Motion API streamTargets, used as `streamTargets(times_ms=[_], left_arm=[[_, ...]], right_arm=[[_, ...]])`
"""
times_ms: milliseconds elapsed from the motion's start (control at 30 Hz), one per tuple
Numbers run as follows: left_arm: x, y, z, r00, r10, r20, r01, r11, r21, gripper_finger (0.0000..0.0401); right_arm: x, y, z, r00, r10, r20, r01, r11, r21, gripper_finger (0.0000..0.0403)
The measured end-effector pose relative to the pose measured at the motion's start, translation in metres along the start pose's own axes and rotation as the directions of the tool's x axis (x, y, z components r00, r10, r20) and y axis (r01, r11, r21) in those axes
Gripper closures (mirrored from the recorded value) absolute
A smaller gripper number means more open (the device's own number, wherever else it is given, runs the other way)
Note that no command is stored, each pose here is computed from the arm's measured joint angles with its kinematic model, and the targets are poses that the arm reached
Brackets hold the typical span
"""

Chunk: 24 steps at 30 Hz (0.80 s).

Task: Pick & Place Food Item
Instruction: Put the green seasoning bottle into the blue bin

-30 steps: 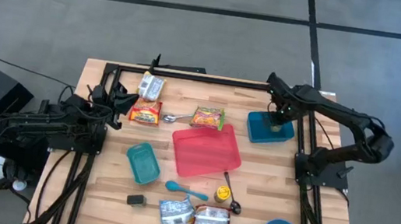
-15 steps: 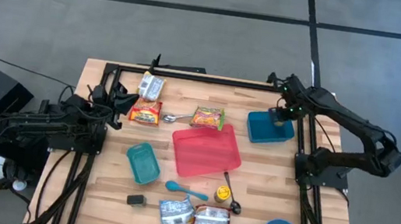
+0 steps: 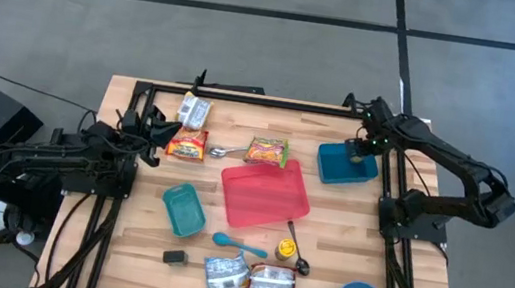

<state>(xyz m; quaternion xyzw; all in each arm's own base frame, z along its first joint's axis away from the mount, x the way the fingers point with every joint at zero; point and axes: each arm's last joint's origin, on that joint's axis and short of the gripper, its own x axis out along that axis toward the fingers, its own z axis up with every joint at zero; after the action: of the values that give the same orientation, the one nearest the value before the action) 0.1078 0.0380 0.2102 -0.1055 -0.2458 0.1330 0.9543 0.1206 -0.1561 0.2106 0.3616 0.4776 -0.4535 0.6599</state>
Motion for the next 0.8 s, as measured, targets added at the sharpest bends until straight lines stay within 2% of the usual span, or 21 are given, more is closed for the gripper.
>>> streamTargets(times_ms=[600, 800], left_arm=[[0.0000, 0.0000, 0.0001, 1.000, 0.000, 0.000, 0.000, 1.000, 0.000, 0.0389], [0.0000, 0.0000, 0.0001, 1.000, 0.000, 0.001, 0.000, 1.000, 0.000, 0.0389]], right_arm=[[0.0067, 0.0054, -0.0043, 0.998, -0.062, -0.029, 0.061, 0.997, -0.041, 0.0201], [0.0068, 0.0054, -0.0043, 0.998, -0.064, -0.028, 0.063, 0.997, -0.041, 0.0181]])
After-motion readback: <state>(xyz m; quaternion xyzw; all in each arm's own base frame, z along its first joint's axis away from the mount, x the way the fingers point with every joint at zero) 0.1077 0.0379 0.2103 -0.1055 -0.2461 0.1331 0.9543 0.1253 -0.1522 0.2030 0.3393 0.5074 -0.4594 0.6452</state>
